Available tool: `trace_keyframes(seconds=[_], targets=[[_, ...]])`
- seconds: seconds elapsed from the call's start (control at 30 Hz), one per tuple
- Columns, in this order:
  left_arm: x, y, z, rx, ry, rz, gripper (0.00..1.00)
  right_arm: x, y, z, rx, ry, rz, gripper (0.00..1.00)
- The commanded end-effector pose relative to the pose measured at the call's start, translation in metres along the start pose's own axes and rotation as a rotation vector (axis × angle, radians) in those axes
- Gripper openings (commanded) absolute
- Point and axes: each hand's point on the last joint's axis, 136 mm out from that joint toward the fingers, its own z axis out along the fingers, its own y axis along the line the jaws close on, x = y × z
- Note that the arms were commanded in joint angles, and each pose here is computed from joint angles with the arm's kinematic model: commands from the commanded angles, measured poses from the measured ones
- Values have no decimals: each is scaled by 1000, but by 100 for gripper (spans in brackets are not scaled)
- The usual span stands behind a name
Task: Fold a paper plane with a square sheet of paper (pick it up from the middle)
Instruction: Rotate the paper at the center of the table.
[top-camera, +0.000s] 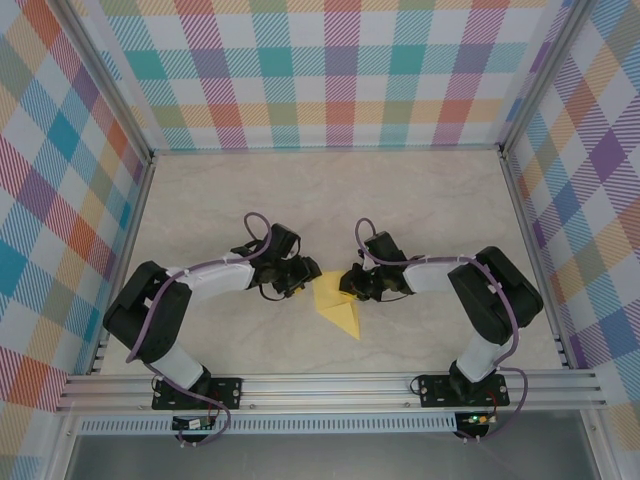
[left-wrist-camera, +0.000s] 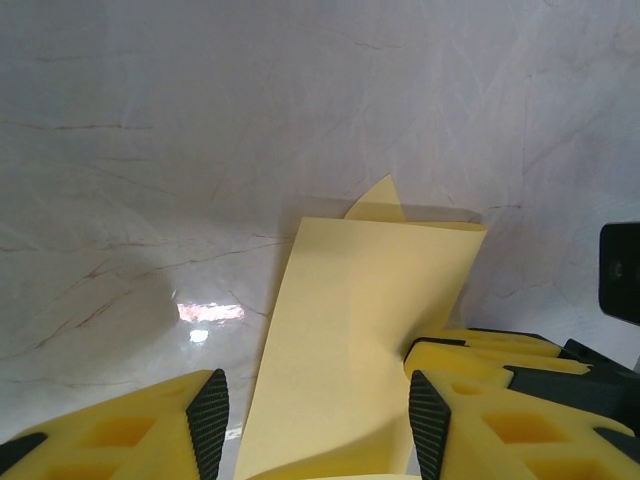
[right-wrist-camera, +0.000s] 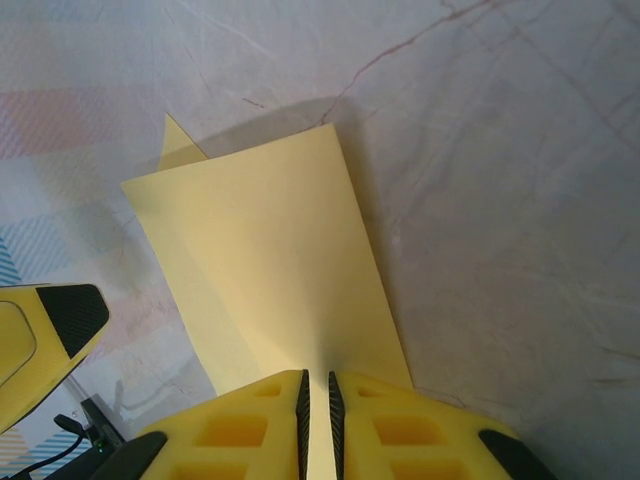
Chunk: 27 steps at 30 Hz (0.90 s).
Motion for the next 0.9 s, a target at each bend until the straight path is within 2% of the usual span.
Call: trace_keyframes(seconds=[0.0,0.1,0.27,0.4,0.63,0.87], targets=[[-5,-9,-3,20,2,14,53,12,-31,1,104,33,64,19],[-3,-3,-3,6,5,3,53,6,-9,-15,63,1,-14,24],[-3,0,-10,-5,-18,15,53,-4,30,-62,55,-85,-191,34],[-3,0,-15,-6,-27,25,53,11,45,-87,38,-82,-327,36],[-2,-4,-17,10,-29,39,54,67,44,-64,-14,84,-340,29],[3,-6,-12,9,-6,50,54,71,24,-46,0,93,-274,27]])
